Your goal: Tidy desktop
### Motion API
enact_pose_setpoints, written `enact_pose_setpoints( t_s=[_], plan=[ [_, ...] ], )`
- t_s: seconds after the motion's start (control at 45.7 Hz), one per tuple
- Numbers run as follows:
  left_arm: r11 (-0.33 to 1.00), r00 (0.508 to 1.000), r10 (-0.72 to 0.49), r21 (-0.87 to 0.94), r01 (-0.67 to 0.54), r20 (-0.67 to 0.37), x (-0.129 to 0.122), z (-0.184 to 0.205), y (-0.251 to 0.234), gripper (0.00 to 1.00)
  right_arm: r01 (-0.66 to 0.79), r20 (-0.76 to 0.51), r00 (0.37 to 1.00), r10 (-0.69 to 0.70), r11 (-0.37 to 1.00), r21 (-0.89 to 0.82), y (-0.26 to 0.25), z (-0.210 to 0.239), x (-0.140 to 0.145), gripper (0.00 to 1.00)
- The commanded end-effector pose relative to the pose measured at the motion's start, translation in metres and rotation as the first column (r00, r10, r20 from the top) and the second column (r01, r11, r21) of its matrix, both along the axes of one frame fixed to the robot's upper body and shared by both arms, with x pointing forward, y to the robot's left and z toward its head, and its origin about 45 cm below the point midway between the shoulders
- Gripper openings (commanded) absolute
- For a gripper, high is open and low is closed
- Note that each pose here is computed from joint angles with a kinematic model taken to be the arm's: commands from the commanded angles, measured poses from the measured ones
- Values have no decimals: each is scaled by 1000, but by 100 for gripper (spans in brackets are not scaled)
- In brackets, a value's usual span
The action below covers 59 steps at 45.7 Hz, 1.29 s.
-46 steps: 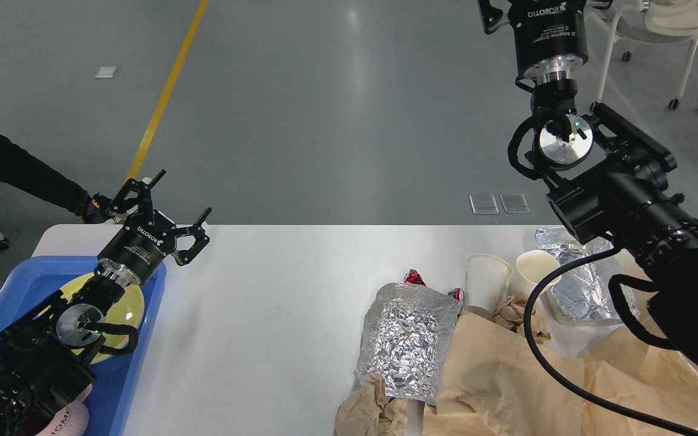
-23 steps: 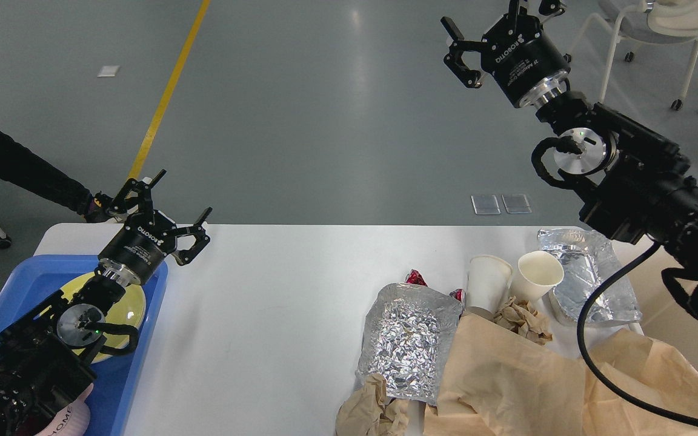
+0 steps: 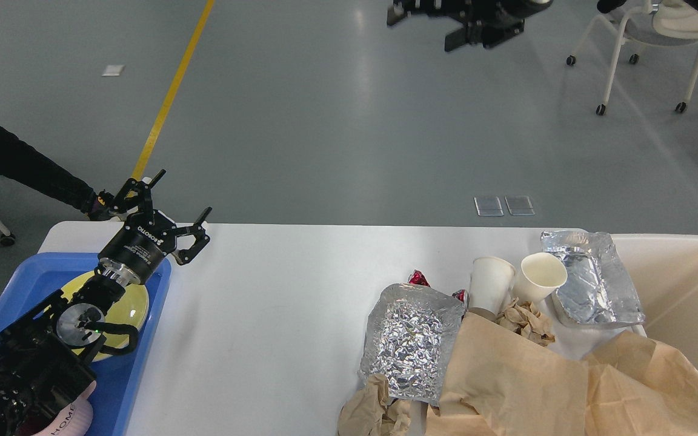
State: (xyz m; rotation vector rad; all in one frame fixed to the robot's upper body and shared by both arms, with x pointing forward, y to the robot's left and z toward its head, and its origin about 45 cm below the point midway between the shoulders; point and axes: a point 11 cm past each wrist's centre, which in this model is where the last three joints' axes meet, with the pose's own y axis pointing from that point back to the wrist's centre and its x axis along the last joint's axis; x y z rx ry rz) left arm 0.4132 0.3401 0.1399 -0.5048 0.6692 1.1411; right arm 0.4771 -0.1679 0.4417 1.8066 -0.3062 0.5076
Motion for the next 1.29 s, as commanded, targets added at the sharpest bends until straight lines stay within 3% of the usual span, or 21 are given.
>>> enact_pose_setpoints(
  t_s=[0.0, 0.109, 0.219, 0.657, 0.788, 0.919, 1.269],
  plan=[
    [1000, 1000, 0, 0, 0, 0, 0, 0, 0, 100, -29, -303, 952, -47, 970, -243, -31, -54, -76, 100],
    [1000, 1000, 1, 1, -1, -1, 0, 0, 0, 100, -103, -513, 853, -95, 934, -343, -47, -96, -154, 100],
    [1000, 1000, 3, 0, -3, 0, 0, 0, 0, 100, -135, -547, 832, -96, 921, -367, -50, -117, -183, 100],
    [1000, 1000, 1, 1, -1, -1, 0, 0, 0, 100, 48, -474, 865, -166, 967, -250, -75, -101, -172, 100],
    [1000, 1000, 1, 0, -1, -1, -1, -1, 0, 100, 207, -409, 875, -260, 963, -170, -84, -51, -165, 100],
    [1000, 1000, 0, 0, 0, 0, 0, 0, 0, 100, 175, -408, 879, -248, 962, -207, -80, 2, -176, 100],
    [1000, 1000, 0, 0, 0, 0, 0, 0, 0, 100, 141, -414, 889, -197, 977, -163, -73, -2, -181, 100]
  ],
)
